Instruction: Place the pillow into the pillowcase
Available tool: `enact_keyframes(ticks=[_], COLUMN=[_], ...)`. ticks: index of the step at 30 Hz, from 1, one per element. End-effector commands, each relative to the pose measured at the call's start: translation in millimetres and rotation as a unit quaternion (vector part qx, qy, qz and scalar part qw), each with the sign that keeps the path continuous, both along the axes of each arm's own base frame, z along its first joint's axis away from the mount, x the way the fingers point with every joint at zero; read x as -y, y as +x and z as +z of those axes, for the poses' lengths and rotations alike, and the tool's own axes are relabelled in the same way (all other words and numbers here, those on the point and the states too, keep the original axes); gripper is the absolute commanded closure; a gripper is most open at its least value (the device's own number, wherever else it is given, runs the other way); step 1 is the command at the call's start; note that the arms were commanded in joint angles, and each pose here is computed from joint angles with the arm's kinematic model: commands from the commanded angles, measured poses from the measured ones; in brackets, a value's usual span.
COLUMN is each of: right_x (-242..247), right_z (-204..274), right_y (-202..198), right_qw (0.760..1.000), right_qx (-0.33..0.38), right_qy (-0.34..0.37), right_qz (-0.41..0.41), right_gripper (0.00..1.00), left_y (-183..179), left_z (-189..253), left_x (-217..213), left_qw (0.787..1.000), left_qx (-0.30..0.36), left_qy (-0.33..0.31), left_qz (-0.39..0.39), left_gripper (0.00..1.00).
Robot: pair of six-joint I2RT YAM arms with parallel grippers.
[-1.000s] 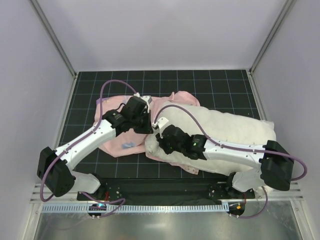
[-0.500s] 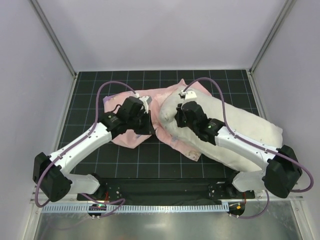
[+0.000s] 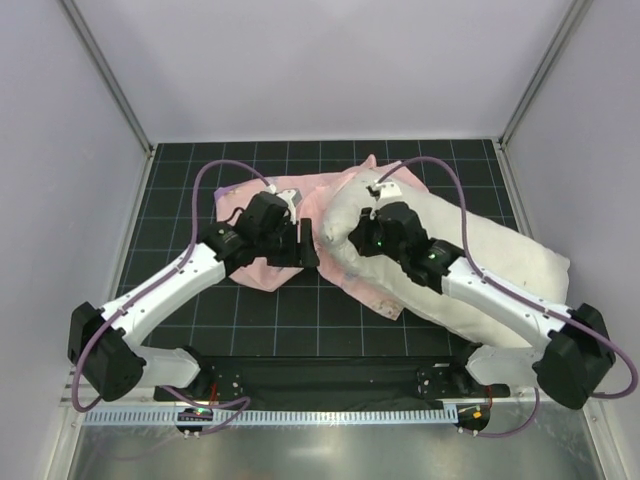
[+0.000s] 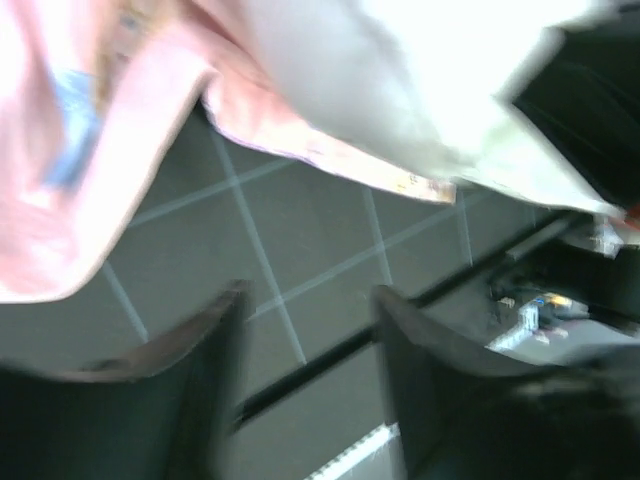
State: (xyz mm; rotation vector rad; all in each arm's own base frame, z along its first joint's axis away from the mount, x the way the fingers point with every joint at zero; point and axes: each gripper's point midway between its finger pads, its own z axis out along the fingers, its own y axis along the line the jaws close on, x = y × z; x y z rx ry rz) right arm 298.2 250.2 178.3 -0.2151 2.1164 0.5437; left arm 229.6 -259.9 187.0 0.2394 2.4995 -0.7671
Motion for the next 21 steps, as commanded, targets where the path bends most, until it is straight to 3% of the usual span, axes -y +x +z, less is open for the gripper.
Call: enact_keyframes(ticks=[1,3,7,13,21], right_x=[10.9,18.8,26.6,31.8,31.5], right_z=[52.2,56.2,64.5,71.7,80.6], right_y=[-3.0,-5.4,-8.8,-11.4,-14.0], right_qw=[0.997,0.997,0.996,0.993,0.988], right_qx=[0.041,0.031,0.014,0.002,-0.001], right_qy=[0.065,0.068,0.082,0.118,0.151], right_qz=[-0.010,-0.016,-0.008,0.008,0.026], right_gripper=[0.96,0.96,0.96,0.96,0.96], left_y=[29.6,31.5,58.6,87.8,122.1], left_z=[-8.3,-17.6,-20.4,-50.9,-60.4], left_x=[-8.3,-7.5,-2.8,13.7,36.6], left_qw=[0.997,0.997,0.992,0.991,0.987], left_qx=[0.042,0.044,0.084,0.078,0.099], left_qy=[0.034,0.031,0.026,0.055,0.033], left_qz=[0.051,0.056,0.088,0.095,0.122], left_gripper=[0.34,0.22,0.17,0.21,0.32])
